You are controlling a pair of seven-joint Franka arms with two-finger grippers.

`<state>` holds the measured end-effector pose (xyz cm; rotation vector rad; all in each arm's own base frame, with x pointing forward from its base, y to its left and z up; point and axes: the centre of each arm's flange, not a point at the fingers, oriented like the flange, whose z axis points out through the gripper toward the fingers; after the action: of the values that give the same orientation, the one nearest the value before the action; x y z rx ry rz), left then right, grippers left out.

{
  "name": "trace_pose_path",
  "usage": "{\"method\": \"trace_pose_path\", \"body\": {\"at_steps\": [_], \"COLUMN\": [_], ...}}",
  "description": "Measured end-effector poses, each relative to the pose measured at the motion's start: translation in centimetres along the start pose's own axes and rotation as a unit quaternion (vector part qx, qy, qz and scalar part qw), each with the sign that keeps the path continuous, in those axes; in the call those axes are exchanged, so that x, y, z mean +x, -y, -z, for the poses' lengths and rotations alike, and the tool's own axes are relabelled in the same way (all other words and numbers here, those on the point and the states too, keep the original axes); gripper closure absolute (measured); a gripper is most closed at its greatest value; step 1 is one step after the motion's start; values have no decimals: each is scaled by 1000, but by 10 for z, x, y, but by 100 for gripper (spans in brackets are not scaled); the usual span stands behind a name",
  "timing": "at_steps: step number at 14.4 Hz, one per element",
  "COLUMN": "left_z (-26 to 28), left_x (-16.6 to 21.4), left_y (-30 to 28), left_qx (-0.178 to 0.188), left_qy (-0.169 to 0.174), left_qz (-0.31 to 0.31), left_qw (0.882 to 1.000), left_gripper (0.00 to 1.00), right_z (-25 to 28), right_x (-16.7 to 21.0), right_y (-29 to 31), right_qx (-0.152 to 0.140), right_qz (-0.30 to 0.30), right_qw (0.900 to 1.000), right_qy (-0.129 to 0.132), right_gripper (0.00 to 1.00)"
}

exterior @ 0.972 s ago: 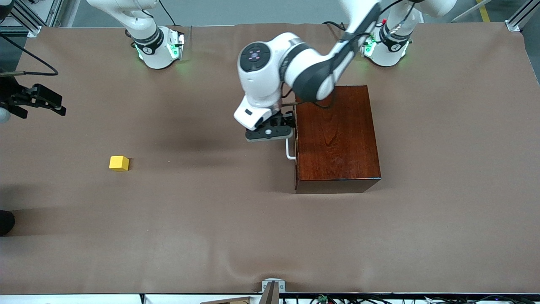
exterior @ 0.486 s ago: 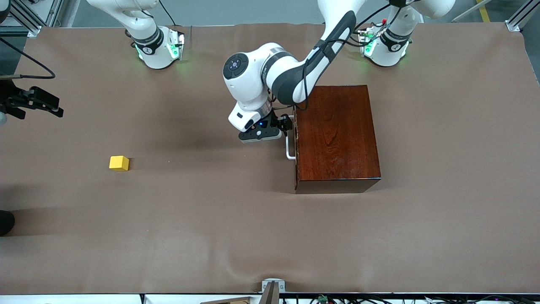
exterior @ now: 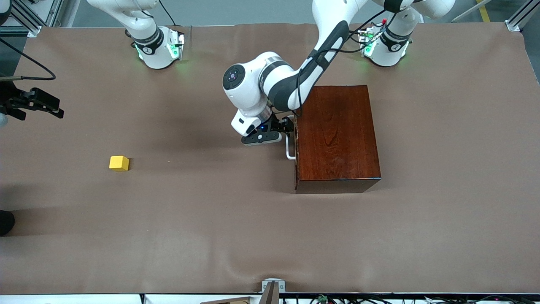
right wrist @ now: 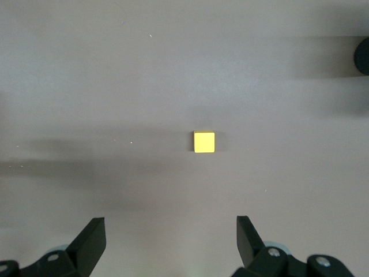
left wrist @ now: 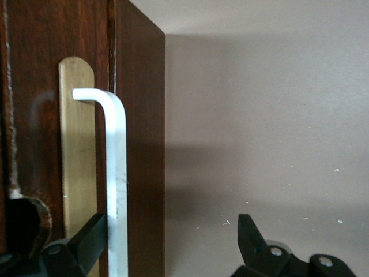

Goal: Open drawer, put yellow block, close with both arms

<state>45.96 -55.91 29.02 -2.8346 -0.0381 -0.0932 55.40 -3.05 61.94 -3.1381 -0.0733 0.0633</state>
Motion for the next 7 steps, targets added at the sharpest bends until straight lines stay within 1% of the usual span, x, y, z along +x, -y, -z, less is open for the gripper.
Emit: {"method": "trace_pose_path", "body": {"at_steps": [4, 7], "left_z": [-13, -11], "left_x": [-1, 0], "left_y": [-3, -5], "left_qx": [8, -1], "left_qy": [5, -1], "left_qz": [24, 32], "left_qw": [1000, 999], "left_gripper": [0, 0], "right_z": [-14, -21], "right_x": [8, 12], "right_y": [-1, -2], "right_qx": [1, 2], "right_qz": [0, 0], "right_qw": [1000, 1000], "right_qy": [11, 17], "right_gripper": [0, 0]}}
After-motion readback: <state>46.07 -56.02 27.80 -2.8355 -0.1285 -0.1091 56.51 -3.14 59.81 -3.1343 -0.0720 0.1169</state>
